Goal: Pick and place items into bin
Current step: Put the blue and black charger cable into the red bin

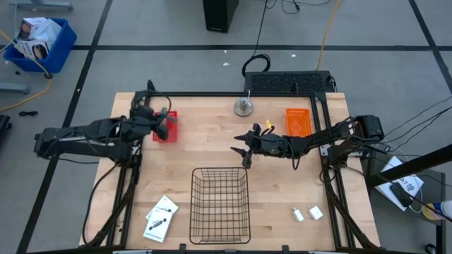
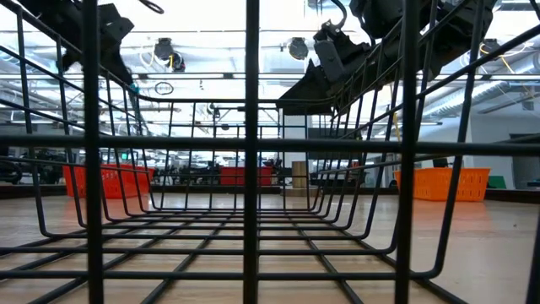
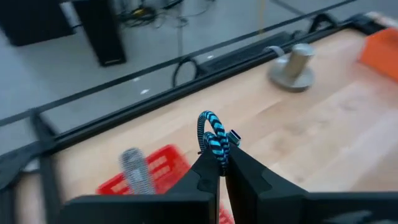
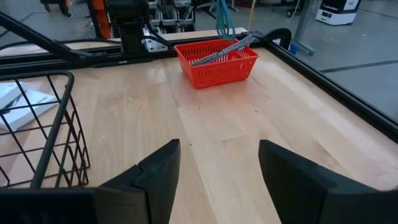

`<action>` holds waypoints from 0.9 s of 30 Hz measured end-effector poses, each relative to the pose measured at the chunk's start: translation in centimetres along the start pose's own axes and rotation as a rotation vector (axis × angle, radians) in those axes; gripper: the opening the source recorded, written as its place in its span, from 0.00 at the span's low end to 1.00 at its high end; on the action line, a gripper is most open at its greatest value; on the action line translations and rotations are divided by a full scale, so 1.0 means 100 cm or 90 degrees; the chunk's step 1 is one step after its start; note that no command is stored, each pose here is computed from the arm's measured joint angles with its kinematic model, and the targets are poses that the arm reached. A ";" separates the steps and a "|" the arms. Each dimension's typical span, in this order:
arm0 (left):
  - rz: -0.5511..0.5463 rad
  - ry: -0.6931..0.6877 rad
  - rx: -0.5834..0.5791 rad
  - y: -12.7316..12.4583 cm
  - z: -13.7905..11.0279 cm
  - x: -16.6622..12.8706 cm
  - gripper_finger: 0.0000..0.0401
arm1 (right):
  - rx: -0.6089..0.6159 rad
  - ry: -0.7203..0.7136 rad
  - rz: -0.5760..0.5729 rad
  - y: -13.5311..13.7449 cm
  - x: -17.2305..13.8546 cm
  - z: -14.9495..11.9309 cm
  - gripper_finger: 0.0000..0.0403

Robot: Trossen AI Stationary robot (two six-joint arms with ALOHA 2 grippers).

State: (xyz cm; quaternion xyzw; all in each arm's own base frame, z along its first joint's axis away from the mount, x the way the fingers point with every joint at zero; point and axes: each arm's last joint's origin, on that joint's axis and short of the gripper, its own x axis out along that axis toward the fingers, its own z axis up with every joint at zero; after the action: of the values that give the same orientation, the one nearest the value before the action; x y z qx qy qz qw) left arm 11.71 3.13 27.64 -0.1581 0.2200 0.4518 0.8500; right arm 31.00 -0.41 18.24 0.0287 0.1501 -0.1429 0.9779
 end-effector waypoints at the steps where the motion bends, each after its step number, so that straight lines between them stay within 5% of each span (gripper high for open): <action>1: 0.012 0.007 0.000 0.002 0.001 0.000 0.03 | 0.000 0.000 0.000 0.000 0.000 0.000 0.52; 13: 0.072 0.184 0.006 0.006 -0.009 0.020 0.08 | -0.011 -0.009 0.001 0.000 0.000 0.001 0.51; 20: 0.101 0.169 0.016 0.004 -0.006 0.030 0.05 | -0.011 -0.009 0.001 0.000 0.000 0.001 0.51; 27: 0.094 0.160 0.021 0.004 -0.003 0.032 0.16 | -0.011 -0.009 0.001 0.000 0.000 0.001 0.51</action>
State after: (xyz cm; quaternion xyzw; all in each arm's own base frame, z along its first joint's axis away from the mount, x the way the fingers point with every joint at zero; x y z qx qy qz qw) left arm 12.87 5.50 25.70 -0.1831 0.3432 0.4861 0.7825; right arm 31.03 -0.41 18.36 0.0191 0.1447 -0.1408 0.9792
